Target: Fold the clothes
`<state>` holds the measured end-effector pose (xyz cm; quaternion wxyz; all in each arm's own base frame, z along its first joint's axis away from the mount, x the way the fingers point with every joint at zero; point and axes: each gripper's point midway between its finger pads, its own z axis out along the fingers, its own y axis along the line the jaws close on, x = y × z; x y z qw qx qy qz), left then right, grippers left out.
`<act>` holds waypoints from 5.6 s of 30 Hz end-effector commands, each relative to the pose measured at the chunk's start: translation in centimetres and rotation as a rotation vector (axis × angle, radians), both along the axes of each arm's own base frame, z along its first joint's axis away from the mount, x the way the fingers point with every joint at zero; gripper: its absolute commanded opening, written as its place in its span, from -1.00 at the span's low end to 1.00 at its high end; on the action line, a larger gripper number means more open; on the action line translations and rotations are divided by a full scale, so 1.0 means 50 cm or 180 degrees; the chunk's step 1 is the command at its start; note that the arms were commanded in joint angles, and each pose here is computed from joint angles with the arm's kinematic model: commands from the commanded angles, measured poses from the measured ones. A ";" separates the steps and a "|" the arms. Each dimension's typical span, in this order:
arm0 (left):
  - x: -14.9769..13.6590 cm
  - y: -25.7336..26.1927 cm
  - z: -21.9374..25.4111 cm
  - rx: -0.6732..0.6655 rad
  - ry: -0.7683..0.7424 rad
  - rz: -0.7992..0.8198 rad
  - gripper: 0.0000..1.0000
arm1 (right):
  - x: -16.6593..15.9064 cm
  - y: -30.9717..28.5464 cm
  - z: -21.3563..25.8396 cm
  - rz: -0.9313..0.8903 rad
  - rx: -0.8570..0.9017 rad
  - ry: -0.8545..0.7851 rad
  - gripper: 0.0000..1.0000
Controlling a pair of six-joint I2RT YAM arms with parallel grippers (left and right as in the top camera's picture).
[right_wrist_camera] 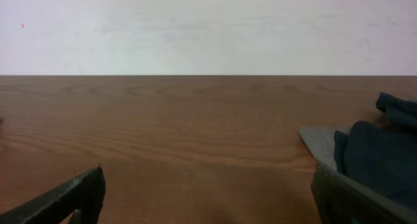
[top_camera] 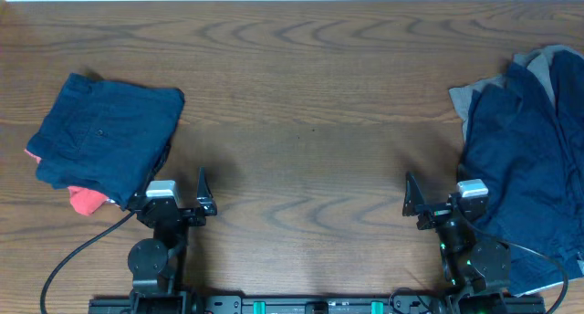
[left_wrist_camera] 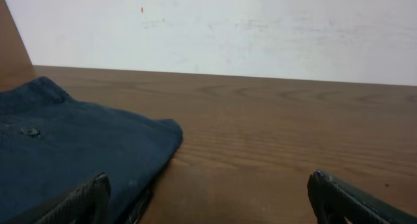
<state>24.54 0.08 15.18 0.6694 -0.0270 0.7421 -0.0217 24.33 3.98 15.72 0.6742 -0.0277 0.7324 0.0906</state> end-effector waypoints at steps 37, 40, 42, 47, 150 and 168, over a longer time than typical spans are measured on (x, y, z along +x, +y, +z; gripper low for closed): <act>-0.003 0.001 -0.029 0.0021 0.0154 0.0012 0.96 | 0.001 -0.006 -0.002 -0.0034 -0.0055 -0.0002 0.99; -0.003 0.001 -0.029 0.0021 0.0154 0.0012 0.96 | 0.001 -0.006 -0.002 -0.0034 -0.0054 -0.0002 0.99; -0.003 0.001 -0.029 0.0021 0.0154 0.0012 0.96 | 0.001 -0.006 -0.002 -0.0034 -0.0054 -0.0002 0.98; -0.003 0.001 -0.029 0.0021 0.0154 0.0012 0.96 | 0.001 -0.006 -0.002 -0.0034 -0.0055 -0.0002 0.98; 0.019 -0.044 -0.016 -0.0455 0.2800 -0.0209 0.96 | 0.158 -0.278 -0.251 -0.1964 0.0334 0.3616 -0.98; 0.019 -0.044 -0.016 -0.0455 0.2797 -0.0209 0.96 | 0.184 -0.002 0.289 0.0810 0.0083 0.1817 -0.97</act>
